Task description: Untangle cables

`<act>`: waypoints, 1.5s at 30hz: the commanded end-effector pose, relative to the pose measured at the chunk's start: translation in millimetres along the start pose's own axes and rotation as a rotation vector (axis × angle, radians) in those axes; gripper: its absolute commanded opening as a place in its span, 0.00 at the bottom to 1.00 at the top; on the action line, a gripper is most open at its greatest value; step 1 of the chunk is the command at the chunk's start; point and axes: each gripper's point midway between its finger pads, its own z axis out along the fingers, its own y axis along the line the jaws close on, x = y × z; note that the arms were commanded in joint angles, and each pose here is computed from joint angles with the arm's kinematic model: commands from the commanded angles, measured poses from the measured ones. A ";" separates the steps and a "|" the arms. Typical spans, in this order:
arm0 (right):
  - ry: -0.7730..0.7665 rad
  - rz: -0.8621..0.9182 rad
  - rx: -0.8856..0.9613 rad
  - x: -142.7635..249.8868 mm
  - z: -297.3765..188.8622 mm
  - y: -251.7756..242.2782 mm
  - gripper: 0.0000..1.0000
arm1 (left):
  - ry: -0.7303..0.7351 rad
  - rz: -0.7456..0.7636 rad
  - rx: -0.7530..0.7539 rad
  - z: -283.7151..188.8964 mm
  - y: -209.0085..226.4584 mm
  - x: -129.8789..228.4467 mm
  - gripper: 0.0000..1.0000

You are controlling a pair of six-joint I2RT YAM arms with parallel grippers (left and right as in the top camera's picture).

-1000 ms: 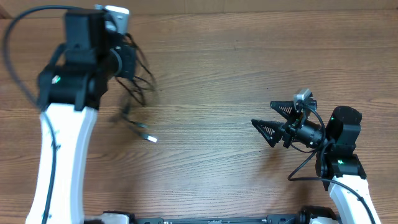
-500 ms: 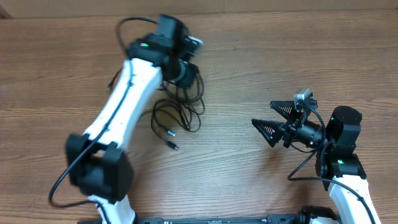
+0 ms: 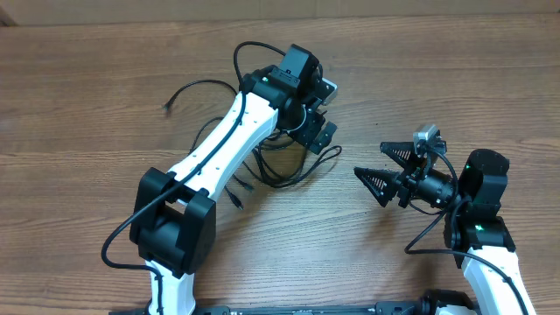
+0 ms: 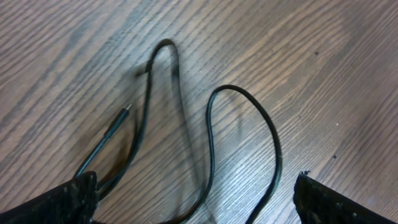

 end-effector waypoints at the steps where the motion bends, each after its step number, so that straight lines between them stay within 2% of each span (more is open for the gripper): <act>1: -0.008 -0.007 0.001 -4.2 -0.5 -0.2 1.00 | -0.008 -0.041 -0.003 -2.3 12.7 -1.3 1.00; 9: -0.007 -0.006 -0.004 -4.1 -0.5 0.7 1.00 | -0.093 -0.093 -0.036 -41.5 38.0 -10.5 1.00; 16: -0.008 0.000 -0.114 -5.8 -1.7 19.6 1.00 | -0.158 -0.147 -0.085 -74.3 68.5 -11.8 1.00; 25: -0.047 0.366 0.076 -9.8 2.8 -20.5 1.00 | -0.194 -0.429 -0.116 -90.8 119.7 -0.2 1.00; 29: -0.061 0.488 0.058 -12.1 8.5 -27.1 0.99 | -0.198 -0.449 -0.126 -94.0 129.0 3.1 1.00; 37: -0.017 0.538 0.011 -2.3 34.4 -30.2 0.98 | -0.199 -0.451 -0.130 -94.6 130.9 3.5 1.00; 45: 0.040 0.555 0.058 17.0 62.8 -32.4 0.97 | -0.184 -0.456 -0.128 -93.8 129.7 7.0 1.00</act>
